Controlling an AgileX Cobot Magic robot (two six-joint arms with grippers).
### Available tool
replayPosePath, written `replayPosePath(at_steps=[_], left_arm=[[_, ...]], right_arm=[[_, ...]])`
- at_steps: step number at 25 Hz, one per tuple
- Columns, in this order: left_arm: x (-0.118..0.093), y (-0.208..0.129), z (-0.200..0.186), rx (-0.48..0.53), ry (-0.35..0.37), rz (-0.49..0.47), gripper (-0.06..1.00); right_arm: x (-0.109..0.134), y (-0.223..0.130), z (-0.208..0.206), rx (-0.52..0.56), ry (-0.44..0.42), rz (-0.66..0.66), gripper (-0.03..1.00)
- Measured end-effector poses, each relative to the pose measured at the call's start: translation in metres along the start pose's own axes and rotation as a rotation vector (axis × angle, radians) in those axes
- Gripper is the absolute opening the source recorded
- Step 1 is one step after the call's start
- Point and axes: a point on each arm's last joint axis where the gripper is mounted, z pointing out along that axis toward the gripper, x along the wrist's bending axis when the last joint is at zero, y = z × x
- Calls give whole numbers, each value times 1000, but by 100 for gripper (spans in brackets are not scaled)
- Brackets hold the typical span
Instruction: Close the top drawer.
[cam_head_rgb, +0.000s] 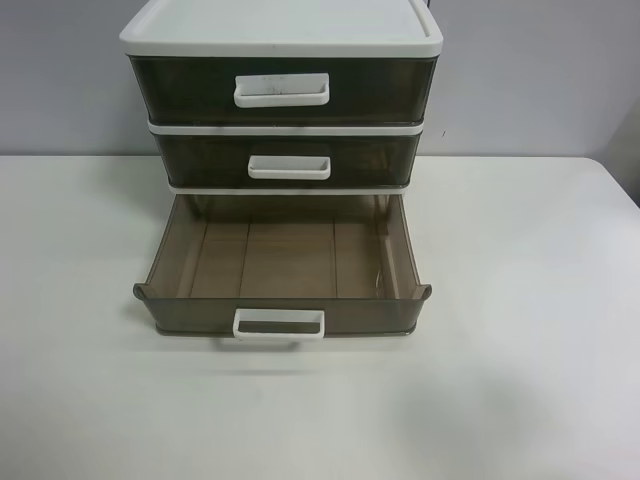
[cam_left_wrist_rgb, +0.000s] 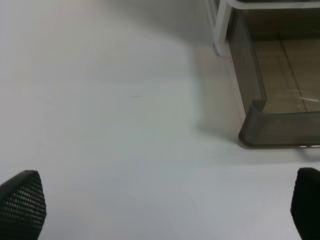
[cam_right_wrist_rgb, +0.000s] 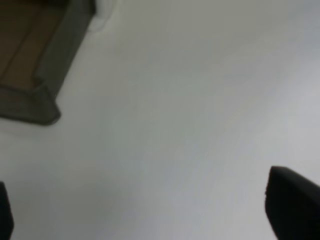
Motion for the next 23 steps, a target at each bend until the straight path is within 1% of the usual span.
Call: replayPosePath(at_steps=[2,4,23], left_arm=[[0,0,0,0,0,0,99],[0,0,0,0,0,0,99],[0,0,0,0,0,0,99]], right_arm=[[1,-5,-5,-54,-39,30,99],[3,-6,-8,-71,-60,35,99],[4,-6,-7,-71,-52,27,98]])
